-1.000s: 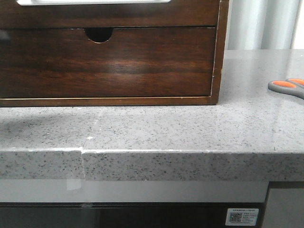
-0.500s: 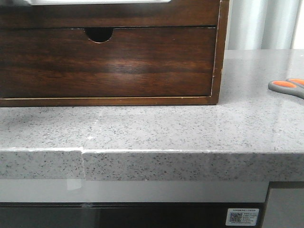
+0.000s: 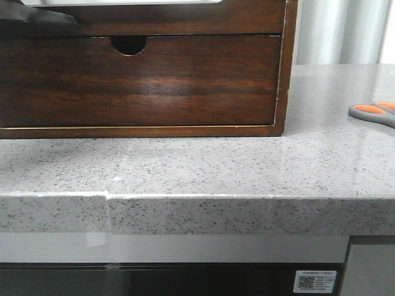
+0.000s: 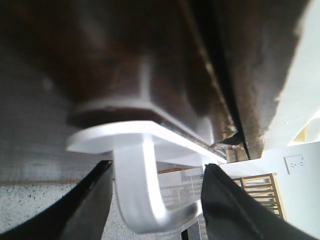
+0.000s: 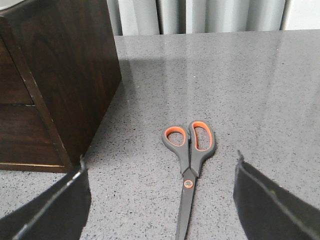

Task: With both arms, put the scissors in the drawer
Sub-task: 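Pull the drawer open toward the robot with the left gripper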

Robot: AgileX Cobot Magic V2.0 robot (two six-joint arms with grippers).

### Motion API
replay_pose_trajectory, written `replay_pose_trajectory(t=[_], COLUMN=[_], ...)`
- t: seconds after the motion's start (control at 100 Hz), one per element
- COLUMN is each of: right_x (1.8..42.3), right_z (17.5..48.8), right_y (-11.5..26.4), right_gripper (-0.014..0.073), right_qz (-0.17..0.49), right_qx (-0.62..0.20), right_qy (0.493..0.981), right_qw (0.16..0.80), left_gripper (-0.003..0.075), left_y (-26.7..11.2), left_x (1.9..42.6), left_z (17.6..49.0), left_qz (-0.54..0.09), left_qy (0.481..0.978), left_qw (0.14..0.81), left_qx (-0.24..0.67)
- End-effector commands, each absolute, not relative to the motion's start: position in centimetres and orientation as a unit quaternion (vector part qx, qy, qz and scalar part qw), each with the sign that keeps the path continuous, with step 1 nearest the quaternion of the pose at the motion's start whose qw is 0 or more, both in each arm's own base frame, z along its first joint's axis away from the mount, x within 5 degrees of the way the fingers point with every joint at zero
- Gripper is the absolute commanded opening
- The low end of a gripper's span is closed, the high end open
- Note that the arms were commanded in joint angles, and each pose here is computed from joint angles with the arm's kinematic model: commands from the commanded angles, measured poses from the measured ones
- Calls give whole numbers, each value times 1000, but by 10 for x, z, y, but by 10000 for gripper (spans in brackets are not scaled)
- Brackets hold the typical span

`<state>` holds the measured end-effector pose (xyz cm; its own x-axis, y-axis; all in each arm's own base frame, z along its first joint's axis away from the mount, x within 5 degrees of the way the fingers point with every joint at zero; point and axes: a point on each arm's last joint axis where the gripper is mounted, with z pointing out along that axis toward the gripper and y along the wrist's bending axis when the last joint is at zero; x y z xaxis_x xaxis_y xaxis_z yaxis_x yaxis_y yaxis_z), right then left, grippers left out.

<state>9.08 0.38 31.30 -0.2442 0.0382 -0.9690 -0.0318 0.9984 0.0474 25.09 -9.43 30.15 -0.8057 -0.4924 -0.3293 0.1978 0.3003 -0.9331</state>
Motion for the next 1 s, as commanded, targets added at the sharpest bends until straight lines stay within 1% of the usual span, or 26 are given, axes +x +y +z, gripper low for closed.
replay_pose_trajectory(t=[0.0, 0.06, 0.25, 0.39, 0.74, 0.87, 0.99], right_x=[93, 93, 93, 93, 93, 93, 93], right_z=[331, 331, 331, 331, 331, 331, 331], right_y=[3, 3, 3, 3, 3, 3, 3], right_gripper=[534, 534, 534, 534, 534, 534, 534], right_qz=[23, 23, 23, 23, 23, 23, 23], right_qx=[3, 3, 3, 3, 3, 3, 3], right_qy=[755, 755, 755, 755, 755, 755, 755], right_qw=[656, 656, 656, 656, 656, 656, 656], left_gripper=[349, 311, 155, 84, -15, -20, -20], left_y=[-97, -97, -97, -97, -103, -105, -106], left_x=[249, 250, 250, 250, 239, 235, 230], left_z=[327, 329, 329, 329, 336, 337, 336], left_qz=[-628, -629, -629, -630, -673, -684, -681], left_qy=[706, 705, 705, 705, 684, 678, 685], left_qw=[312, 314, 314, 314, 280, 268, 257], left_qx=[-92, -91, -91, -90, -39, -20, 4])
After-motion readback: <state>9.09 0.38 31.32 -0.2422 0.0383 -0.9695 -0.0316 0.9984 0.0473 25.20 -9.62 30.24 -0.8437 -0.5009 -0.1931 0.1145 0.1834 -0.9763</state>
